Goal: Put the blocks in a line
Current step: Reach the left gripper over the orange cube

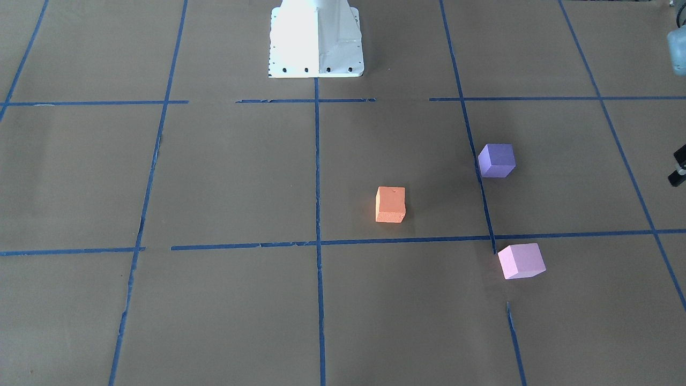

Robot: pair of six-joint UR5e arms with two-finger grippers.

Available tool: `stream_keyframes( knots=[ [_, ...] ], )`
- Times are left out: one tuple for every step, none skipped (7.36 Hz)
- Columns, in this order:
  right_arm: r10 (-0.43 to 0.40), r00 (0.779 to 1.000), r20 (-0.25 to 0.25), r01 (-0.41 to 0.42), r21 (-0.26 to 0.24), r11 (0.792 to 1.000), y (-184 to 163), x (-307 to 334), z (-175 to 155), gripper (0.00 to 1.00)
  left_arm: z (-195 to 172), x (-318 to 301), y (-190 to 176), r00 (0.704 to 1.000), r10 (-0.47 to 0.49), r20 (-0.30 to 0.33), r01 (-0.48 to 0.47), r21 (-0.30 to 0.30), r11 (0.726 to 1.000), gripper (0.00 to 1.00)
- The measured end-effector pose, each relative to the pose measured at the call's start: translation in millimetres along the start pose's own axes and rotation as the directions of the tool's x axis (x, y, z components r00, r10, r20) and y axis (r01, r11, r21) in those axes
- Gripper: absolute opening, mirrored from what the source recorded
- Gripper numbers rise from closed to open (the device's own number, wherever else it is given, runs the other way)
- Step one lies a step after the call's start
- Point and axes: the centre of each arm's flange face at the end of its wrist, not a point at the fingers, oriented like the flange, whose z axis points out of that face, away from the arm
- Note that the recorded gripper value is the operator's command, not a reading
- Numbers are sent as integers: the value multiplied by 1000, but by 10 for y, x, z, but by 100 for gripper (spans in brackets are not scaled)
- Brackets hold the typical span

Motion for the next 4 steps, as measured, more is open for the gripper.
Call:
stream_keyframes(
  knots=[
    [0,1000,0,0,0,1000,0,0,0,100,163,678,-191,999,-25,-24,25,-1,1000,100],
    [0,1000,0,0,0,1000,0,0,0,100,375,1398,-268,998,-43,-43,42,-7,999,100],
    [1,1000,0,-1,0,1000,0,0,0,100,605,2059,-238,997,-52,-64,51,-25,998,100],
    [1,1000,0,-1,0,1000,0,0,0,100,822,2590,-174,996,-57,-69,55,-38,998,100]
  ],
)
